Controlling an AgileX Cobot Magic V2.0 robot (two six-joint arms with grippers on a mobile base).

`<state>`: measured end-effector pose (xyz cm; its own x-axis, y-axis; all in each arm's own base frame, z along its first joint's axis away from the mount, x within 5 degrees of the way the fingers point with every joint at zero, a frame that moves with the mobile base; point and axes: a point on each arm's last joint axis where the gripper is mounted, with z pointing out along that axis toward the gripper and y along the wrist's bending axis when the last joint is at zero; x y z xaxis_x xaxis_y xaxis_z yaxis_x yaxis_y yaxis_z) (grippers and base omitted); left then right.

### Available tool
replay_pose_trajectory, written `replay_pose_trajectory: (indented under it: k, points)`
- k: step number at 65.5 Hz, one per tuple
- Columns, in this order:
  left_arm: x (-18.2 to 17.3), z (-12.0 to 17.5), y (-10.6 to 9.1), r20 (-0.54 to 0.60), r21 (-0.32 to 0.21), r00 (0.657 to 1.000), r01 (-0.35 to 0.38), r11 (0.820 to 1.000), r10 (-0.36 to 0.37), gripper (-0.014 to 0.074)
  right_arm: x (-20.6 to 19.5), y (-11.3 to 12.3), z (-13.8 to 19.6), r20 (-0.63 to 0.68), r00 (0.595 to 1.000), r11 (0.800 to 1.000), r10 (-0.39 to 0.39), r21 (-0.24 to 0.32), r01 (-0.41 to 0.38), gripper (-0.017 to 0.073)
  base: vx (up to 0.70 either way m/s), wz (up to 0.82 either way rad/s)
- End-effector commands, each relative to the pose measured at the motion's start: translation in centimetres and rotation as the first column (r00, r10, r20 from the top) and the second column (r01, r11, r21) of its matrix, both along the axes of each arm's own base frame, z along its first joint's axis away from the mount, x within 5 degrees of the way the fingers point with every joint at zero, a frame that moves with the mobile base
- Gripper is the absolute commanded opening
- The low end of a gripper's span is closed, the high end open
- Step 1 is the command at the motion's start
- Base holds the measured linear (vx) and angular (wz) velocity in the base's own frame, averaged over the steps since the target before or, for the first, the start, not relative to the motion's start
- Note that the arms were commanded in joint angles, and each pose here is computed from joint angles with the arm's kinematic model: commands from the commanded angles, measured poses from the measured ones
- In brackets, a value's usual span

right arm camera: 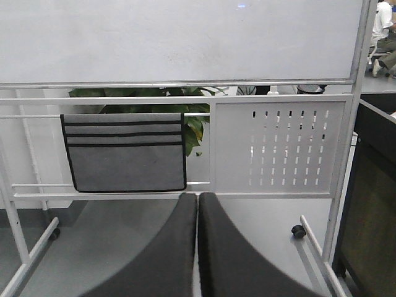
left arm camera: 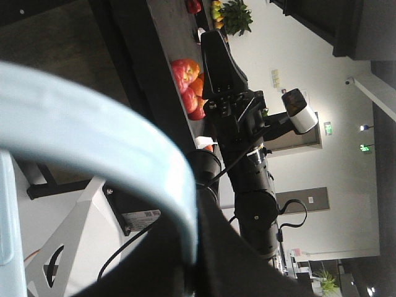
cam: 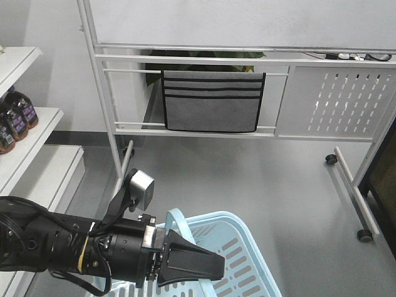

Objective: Place coke in basket with both arms
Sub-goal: 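Drive the base away from the shelf while holding the basket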

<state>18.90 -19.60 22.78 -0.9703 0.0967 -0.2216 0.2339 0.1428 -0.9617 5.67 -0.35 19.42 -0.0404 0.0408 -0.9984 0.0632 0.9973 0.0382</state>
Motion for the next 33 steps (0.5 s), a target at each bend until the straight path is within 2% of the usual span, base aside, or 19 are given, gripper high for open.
replay_pose_trajectory:
  k: [1,33]
  points:
    - [-1.24,3.23,-0.03,0.009,-0.223,0.993,0.119,0.967,-0.12,-0.0006,-0.07,-0.03,0.3,0.08,0.997,1.0,-0.005,-0.018,0.007,-0.0004,0.25,-0.02]
    - [-1.24,3.23,-0.03,0.009,-0.223,0.993,0.119,0.967,-0.12,-0.0006,-0.07,-0.03,0.3,0.08,0.997,1.0,-0.005,-0.018,0.007,-0.0004,0.22,0.04]
